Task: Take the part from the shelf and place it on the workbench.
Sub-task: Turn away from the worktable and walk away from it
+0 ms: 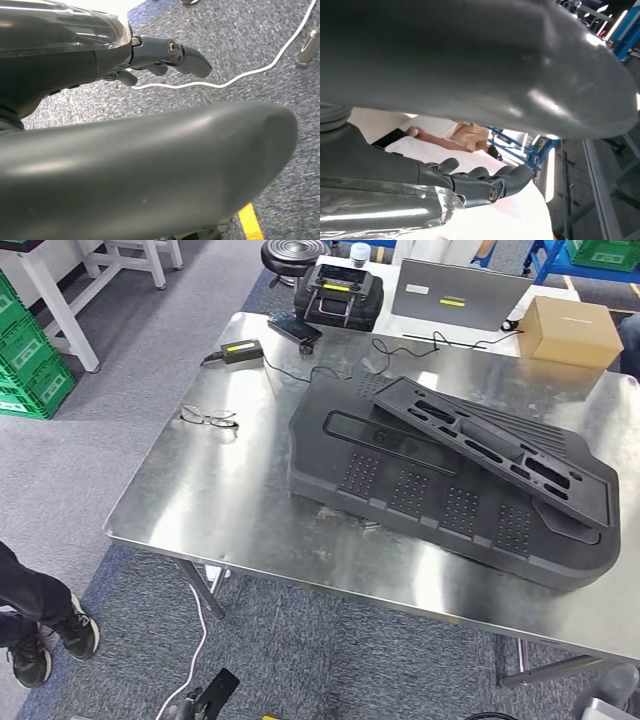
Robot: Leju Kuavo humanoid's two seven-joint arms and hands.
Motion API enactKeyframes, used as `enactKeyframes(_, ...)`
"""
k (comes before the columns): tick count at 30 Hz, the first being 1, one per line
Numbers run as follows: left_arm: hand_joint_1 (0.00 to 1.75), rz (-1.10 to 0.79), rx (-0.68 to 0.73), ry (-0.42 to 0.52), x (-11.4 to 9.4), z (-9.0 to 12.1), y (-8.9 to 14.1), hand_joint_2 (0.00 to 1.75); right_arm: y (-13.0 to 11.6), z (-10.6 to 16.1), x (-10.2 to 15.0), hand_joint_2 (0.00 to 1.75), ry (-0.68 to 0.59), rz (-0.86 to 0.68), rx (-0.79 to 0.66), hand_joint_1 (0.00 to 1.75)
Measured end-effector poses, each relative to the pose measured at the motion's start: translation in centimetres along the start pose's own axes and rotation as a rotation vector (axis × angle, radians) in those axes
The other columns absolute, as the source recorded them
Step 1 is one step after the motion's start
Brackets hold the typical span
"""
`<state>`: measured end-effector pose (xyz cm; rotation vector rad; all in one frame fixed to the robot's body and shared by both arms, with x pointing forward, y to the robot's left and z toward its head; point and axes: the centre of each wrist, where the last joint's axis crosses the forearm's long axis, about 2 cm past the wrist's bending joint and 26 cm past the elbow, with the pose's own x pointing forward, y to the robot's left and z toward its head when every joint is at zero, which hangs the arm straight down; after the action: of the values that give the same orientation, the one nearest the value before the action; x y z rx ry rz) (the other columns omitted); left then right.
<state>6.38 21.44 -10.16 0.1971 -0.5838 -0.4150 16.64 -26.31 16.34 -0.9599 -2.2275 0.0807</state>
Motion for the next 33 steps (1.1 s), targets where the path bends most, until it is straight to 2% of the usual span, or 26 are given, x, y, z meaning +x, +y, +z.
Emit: enactKeyframes(33, 0.0, 0.007, 0.002, -0.001, -0.09, 0.04, -0.02, 0.0, 0.15, 0.18, -0.01, 0.0, 0.028, -0.022, -0.027, 0.0)
